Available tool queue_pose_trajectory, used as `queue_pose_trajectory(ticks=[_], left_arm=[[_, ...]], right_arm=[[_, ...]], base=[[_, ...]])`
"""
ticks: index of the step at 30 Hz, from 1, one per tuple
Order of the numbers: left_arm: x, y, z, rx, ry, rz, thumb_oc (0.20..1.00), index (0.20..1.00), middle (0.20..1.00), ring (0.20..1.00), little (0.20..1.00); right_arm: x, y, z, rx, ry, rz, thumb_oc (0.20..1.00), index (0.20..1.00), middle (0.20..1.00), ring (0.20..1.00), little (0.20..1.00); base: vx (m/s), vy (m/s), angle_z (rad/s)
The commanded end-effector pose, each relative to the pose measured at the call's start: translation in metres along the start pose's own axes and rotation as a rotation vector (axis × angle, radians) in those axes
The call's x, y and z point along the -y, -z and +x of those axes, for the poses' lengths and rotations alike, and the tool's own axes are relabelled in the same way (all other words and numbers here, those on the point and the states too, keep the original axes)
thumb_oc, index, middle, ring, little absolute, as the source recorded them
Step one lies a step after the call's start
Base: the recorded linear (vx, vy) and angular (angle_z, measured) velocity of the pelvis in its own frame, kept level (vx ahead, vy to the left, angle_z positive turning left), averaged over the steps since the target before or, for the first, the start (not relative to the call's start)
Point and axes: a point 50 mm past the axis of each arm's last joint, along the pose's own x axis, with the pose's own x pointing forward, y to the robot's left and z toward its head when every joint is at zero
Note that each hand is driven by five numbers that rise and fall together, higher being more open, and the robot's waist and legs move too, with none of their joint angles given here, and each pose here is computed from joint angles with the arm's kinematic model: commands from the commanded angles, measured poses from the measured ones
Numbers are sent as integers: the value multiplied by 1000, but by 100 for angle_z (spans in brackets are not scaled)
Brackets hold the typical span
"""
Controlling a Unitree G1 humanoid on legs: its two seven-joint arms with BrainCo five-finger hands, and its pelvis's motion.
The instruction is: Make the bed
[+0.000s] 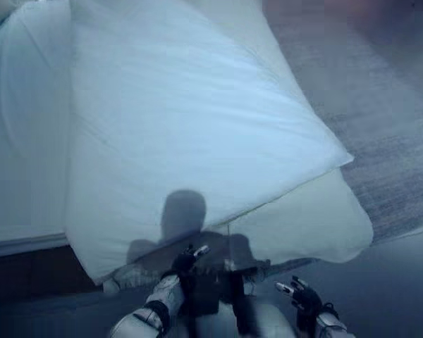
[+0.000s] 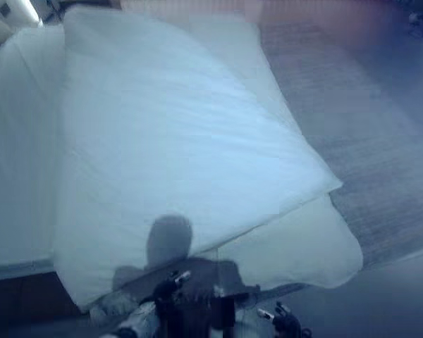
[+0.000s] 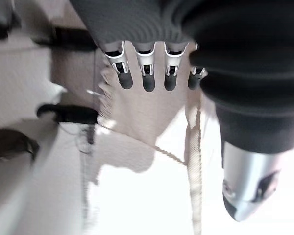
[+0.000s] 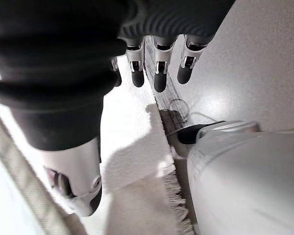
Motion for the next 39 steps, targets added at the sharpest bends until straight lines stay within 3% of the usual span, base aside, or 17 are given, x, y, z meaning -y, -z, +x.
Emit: queue_pose_trajectory(ticks=[1,10,23,30,31,32,33,39], left_arm=[[14,-10,3,34,2,-89,1000,1000,1000,1000,1000],[18,-96,9,283,-49,-415,1000,1000,1000,1000,1000],[25,-146,4,417,61,-572,1000,1000,1000,1000,1000],[57,-166,-2,484,162,-652,1000,1000,1000,1000,1000],[60,-167,-3,491,177,-668,805,805,805,805,805],[60,-167,-3,491,177,-668,805,805,805,805,805],[64,-167,-5,503,196,-696,200,200,200,200,200],[84,-166,-13,535,311,-754,200,200,200,200,200]], right_arm=[[-6,-8,-2,61,-74,-8,1000,1000,1000,1000,1000],[-26,-45,1,205,-196,-68,1000,1000,1000,1000,1000],[-32,-60,-5,283,-253,-88,1000,1000,1000,1000,1000],[-21,-51,-6,256,-212,-78,1000,1000,1000,1000,1000],[-22,-50,-6,254,-214,-78,1000,1000,1000,1000,1000],[-22,-50,-6,254,-214,-78,1000,1000,1000,1000,1000],[-23,-48,-6,248,-212,-70,1000,1000,1000,1000,1000],[-29,-44,-7,246,-218,-44,1000,1000,1000,1000,1000]], base=[[-96,-32,0],[-44,-4,-1],[0,9,-5],[7,-7,4],[0,0,0],[0,0,0],[0,0,0],[0,0,0]])
